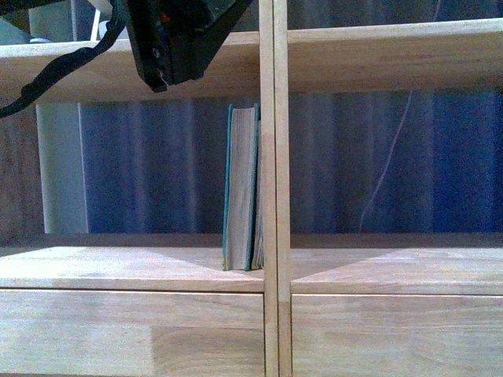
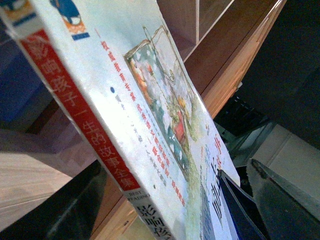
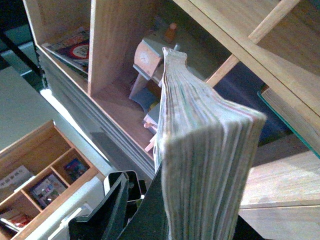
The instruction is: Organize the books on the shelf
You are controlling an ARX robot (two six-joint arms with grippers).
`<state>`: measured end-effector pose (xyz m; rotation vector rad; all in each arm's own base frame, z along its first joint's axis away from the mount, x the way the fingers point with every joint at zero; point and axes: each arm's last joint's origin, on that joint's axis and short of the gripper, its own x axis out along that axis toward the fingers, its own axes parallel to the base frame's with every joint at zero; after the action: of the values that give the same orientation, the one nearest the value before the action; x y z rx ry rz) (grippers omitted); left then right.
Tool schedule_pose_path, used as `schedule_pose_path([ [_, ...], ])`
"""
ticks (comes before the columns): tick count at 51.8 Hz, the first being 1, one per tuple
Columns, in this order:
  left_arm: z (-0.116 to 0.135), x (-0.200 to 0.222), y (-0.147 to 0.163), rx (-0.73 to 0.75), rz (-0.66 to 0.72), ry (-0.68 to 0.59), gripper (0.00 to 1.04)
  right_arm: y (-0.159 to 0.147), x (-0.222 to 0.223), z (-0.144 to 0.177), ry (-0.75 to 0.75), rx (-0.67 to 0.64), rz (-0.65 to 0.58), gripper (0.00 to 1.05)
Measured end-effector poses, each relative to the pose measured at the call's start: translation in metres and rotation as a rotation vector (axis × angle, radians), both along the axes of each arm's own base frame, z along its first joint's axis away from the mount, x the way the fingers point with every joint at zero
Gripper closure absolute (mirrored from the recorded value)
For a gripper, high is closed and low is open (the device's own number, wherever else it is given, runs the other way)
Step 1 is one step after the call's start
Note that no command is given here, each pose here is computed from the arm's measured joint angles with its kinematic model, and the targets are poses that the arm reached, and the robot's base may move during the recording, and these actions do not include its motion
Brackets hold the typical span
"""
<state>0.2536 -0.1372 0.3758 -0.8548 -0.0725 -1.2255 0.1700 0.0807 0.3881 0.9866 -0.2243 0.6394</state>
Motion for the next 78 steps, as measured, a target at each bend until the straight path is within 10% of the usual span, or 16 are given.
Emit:
schedule_pose_path([
  [23, 0.001, 0.0, 0.003, -0.02, 0.041, 0.004, 0.93, -0.005, 0.003, -0.001, 0.019, 0.002, -0.03, 0.97],
  [39, 0.005, -0.004, 0.005, -0.038, 0.024, 0.01, 0.98, -0.005, 0.004, -0.004, 0.037, -0.005, -0.034, 0.97],
  [52, 0.002, -0.002, 0.008, -0.004, 0.059, -0.006, 0.98, -0.024, 0.012, -0.005, 0.049, -0.024, -0.122, 0.53],
  [65, 0.009, -0.004, 0.032, 0.09, 0.173, -0.038, 0.98, -0.075, 0.018, -0.021, -0.049, -0.313, -0.488, 0.07],
  [78, 0.014, -0.012, 0.067, 0.259, 0.377, -0.097, 0.98, -0.111, 0.019, -0.062, 0.002, -0.505, -0.702, 0.07],
])
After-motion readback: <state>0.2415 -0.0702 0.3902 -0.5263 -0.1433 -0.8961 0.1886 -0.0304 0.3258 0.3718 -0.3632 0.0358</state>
